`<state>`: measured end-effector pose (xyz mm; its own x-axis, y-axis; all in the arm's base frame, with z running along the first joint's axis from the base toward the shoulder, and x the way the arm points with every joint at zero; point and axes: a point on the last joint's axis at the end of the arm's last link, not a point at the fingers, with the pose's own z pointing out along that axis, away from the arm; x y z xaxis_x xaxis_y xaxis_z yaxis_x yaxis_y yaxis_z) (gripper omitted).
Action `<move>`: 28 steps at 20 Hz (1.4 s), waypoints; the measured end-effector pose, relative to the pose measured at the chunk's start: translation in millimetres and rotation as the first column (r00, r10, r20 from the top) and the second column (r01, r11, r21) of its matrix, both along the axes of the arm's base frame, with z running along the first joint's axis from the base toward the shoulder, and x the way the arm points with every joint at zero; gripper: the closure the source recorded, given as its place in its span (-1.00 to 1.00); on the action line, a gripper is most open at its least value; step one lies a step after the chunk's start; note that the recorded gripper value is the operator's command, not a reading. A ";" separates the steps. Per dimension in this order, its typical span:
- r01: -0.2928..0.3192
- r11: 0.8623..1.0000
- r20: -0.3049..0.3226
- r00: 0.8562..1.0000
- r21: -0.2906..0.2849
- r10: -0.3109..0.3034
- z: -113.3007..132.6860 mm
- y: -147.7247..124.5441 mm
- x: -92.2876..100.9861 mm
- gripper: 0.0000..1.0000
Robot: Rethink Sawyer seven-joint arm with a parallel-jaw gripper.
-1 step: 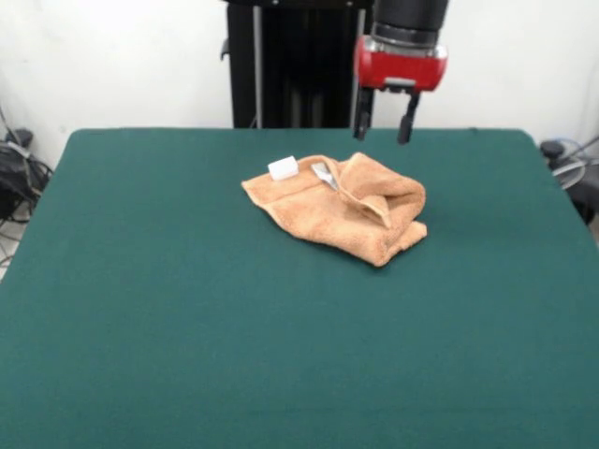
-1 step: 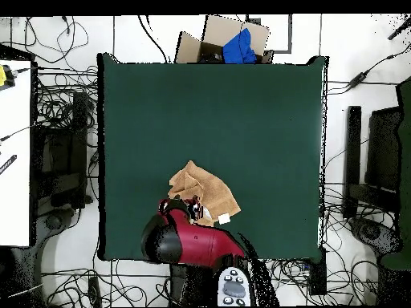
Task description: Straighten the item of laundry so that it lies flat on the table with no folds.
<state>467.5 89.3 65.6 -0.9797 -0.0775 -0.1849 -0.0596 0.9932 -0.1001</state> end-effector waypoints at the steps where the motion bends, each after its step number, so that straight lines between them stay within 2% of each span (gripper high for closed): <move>1: 0.000 1.000 -0.002 1.000 0.000 0.000 -3.4 0.1 -1.4 -1.00; 9: -0.002 1.000 -0.043 0.999 0.003 0.002 -22.5 1.4 -13.5 -1.00; 28: -0.032 0.999 -0.087 0.996 0.005 0.032 -43.3 15.0 -28.4 -1.00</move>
<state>439.1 104.3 22.2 -0.9891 -0.1085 -0.0994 -0.0997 0.9910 -0.0895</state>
